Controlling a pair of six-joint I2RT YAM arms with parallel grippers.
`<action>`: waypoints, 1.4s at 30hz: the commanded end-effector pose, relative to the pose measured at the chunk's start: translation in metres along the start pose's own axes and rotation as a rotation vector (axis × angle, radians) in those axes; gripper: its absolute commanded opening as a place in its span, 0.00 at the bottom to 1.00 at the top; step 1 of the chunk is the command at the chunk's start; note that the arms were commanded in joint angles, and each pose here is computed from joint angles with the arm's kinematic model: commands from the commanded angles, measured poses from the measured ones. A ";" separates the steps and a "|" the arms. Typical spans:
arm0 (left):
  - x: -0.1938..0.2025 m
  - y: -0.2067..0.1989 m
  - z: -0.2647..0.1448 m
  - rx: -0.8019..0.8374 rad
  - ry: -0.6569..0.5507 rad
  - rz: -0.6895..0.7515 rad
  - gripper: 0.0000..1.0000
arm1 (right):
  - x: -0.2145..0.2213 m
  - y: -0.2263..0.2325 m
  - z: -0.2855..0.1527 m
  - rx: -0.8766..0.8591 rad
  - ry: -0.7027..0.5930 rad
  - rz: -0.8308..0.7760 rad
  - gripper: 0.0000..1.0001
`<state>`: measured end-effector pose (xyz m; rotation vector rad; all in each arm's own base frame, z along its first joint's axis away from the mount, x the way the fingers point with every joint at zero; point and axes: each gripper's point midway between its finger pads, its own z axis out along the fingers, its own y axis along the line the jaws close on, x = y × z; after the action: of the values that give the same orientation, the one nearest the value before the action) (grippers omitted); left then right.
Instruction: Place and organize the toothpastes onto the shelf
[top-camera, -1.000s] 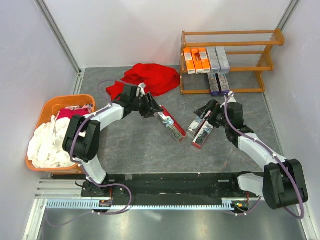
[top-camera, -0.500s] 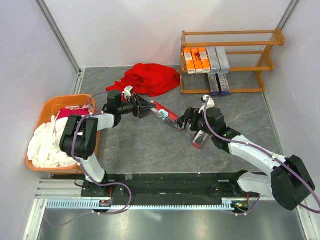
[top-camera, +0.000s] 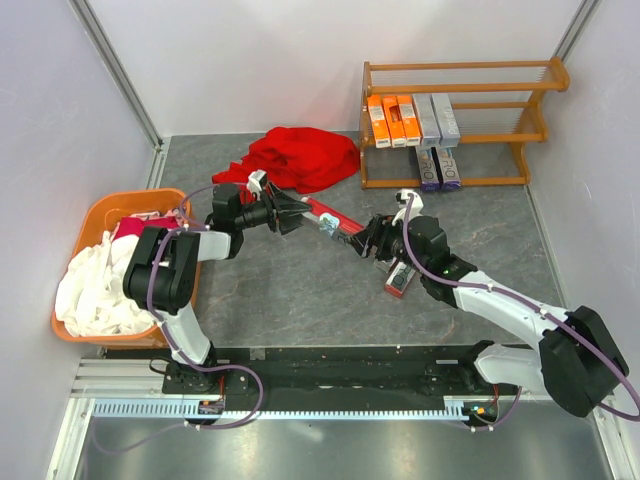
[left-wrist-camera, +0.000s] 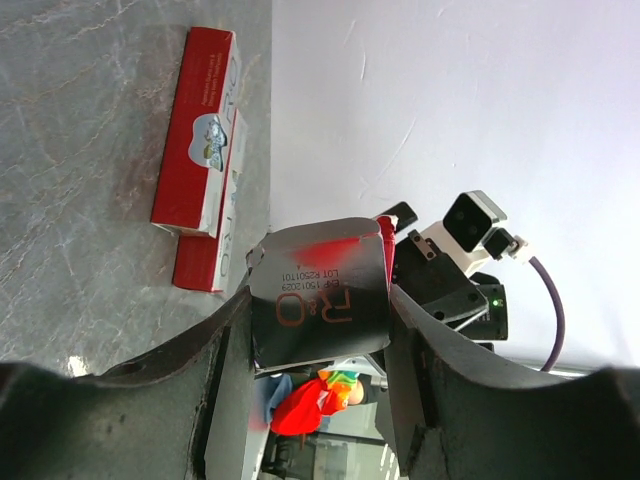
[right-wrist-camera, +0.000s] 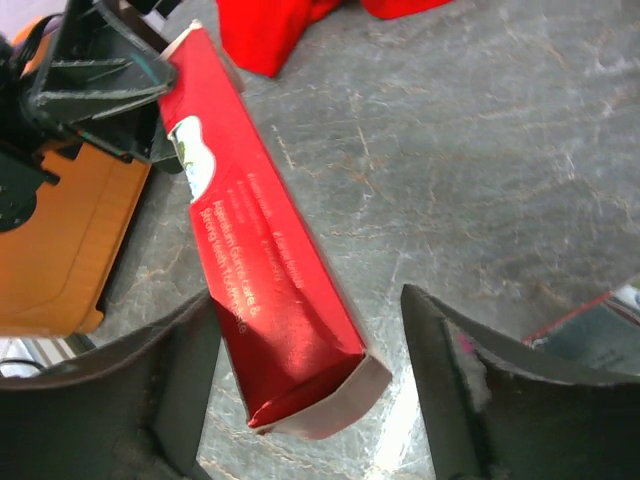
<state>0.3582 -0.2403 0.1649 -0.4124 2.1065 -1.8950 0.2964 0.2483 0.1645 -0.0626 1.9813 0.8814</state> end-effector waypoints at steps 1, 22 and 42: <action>0.008 -0.017 -0.004 0.062 0.051 0.003 0.48 | -0.006 0.011 0.002 -0.065 -0.034 -0.020 0.70; 0.001 -0.012 -0.014 -0.151 -0.037 0.167 0.93 | -0.007 0.015 0.007 -0.090 -0.041 0.119 0.44; -0.017 -0.001 -0.039 -0.415 -0.148 0.332 0.96 | -0.057 -0.099 -0.024 -0.105 -0.203 0.513 0.41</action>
<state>0.3555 -0.2005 0.1714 -0.3169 2.2956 -1.2559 0.3358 0.1562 0.1186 0.5295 1.9499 1.1701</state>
